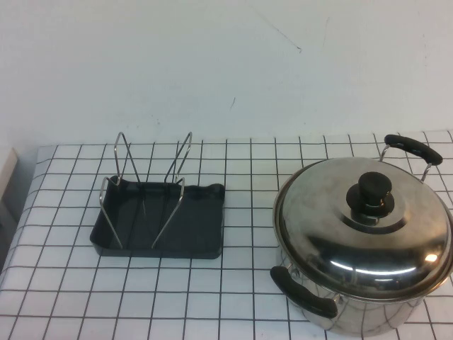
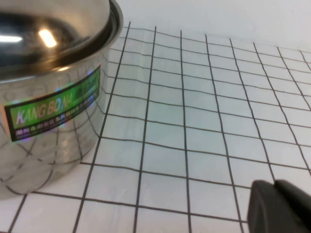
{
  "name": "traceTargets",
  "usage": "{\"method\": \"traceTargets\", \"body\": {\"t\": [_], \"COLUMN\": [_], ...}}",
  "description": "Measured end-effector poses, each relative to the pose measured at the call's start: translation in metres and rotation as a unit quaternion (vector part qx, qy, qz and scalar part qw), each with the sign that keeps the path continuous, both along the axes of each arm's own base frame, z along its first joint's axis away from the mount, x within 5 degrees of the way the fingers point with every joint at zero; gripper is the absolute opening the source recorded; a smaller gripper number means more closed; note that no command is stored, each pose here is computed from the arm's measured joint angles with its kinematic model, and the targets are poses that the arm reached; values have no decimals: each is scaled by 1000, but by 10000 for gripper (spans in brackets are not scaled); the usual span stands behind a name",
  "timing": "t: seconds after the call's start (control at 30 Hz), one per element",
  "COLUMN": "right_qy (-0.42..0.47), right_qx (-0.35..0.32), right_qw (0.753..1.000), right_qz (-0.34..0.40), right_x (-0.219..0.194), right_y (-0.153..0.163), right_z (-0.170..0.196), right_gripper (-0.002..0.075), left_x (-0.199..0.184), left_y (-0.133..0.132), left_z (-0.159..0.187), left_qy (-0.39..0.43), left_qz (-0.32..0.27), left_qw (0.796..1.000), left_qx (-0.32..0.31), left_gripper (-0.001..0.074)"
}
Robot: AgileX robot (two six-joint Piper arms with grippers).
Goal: Put pot lid on rack
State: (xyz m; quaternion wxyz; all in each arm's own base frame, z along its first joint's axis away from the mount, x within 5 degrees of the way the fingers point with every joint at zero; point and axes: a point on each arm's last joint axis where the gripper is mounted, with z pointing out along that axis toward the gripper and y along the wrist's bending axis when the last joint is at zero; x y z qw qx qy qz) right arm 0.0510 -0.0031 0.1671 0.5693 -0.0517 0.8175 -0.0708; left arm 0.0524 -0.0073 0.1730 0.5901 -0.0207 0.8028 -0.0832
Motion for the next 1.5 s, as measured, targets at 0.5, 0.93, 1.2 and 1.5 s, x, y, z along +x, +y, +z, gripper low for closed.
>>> {"method": "traceTargets", "body": {"t": [0.5, 0.93, 1.2, 1.5], "right_qy": [0, -1, -1, -59], "right_qx": [0, 0, -1, -5], "right_qw": [1000, 1000, 1000, 998], "right_qz": [0, 0, 0, 0], "right_x": [0, 0, 0, 3], "right_y": [0, 0, 0, 0], "right_z": [0, 0, 0, 10], "right_gripper": [-3, -3, -3, -3], "left_x": [0, 0, 0, 3], "left_y": [0, 0, 0, 1], "left_z": [0, 0, 0, 12], "left_qy": [-1, -3, -3, -74], "left_qz": [0, 1, 1, 8], "left_qw": [1000, 1000, 1000, 997], "left_qx": [0, -1, -1, -2], "left_gripper": [-3, -3, -3, -3]}}
